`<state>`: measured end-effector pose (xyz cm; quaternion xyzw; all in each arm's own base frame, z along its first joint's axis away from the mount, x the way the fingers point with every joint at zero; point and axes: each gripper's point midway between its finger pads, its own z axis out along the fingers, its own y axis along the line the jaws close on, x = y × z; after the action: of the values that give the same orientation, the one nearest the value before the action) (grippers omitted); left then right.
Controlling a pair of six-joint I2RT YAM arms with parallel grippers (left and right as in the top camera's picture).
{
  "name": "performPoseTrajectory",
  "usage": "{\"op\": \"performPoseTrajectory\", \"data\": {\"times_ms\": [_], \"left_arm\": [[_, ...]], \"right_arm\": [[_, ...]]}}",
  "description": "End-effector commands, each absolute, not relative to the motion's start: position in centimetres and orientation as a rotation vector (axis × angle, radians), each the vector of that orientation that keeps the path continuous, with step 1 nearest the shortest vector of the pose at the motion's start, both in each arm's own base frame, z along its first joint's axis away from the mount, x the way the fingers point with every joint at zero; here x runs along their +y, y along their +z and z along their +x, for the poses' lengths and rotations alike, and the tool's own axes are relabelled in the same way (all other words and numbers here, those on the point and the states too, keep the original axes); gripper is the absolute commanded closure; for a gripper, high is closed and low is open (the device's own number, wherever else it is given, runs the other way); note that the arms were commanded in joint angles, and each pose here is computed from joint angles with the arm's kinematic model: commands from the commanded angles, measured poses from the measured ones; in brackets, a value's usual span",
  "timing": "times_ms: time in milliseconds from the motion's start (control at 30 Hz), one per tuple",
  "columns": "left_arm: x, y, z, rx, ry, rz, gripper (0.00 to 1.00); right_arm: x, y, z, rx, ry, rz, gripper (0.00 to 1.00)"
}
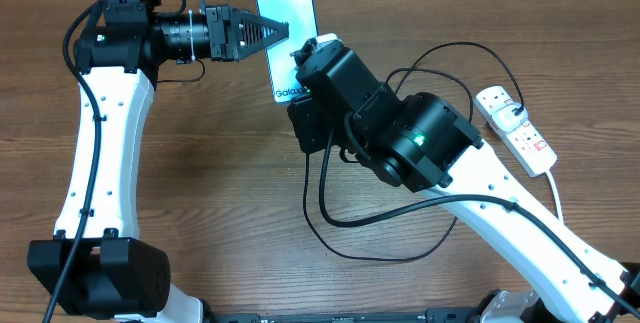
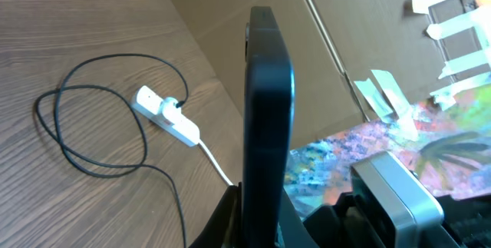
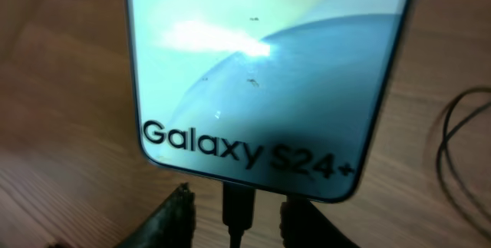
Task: Plug charger to phone and switch on socket
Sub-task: 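Push the USB-C plug up into the phone's bottom port, then lower the phone onto the table with the left gripper and release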
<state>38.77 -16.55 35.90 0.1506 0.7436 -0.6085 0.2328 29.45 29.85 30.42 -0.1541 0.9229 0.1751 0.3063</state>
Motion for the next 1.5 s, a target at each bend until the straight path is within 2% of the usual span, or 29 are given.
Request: {"op": "performPoseTrajectory", "data": {"times_ms": [0,33,100,133,167,200,500,600,767,1233,1467], "left_arm": [[-16.7,35.9,38.8,2.042,-1.648,0.427,0.96],[-16.6,35.5,39.1,2.059,-1.621,0.411,0.96],[-16.1,34.2,40.0,2.13,-1.527,0.338,0.96],[-15.8,33.3,40.4,2.171,-1.479,0.297,0.96],[-15.5,32.5,40.6,2.214,-1.437,0.256,0.96],[-15.3,31.4,40.7,2.257,-1.4,0.235,0.96],[-18.1,22.8,39.1,2.522,-1.353,0.368,0.96],[-18.8,18.8,39.5,2.657,-1.248,0.354,0.96],[-20.4,14.6,40.0,2.738,-1.263,0.365,0.96],[-20.1,5.5,40.7,2.906,-1.276,0.27,0.96],[-18.7,2.7,40.4,3.012,-1.118,0.247,0.95]], "right_arm": [[29.4,31.4,29.7,2.421,0.448,-0.392,0.51],[29.3,31.3,29.5,2.429,0.445,-0.394,0.49],[28.9,31.1,29.2,2.448,0.432,-0.395,0.38],[28.7,31.0,29.0,2.457,0.424,-0.397,0.26],[28.5,30.9,28.9,2.463,0.418,-0.397,0.1],[28.1,30.8,28.9,2.473,0.409,-0.392,0.0],[20.4,30.0,32.7,2.551,0.311,0.032,0.0],[17.7,29.4,33.2,2.597,0.285,0.12,0.0],[14.5,28.5,33.3,2.659,0.259,0.234,0.0],[12.5,28.3,33.7,2.655,0.198,0.297,0.0],[12.1,28.3,33.8,2.644,0.168,0.304,0.0]]}}
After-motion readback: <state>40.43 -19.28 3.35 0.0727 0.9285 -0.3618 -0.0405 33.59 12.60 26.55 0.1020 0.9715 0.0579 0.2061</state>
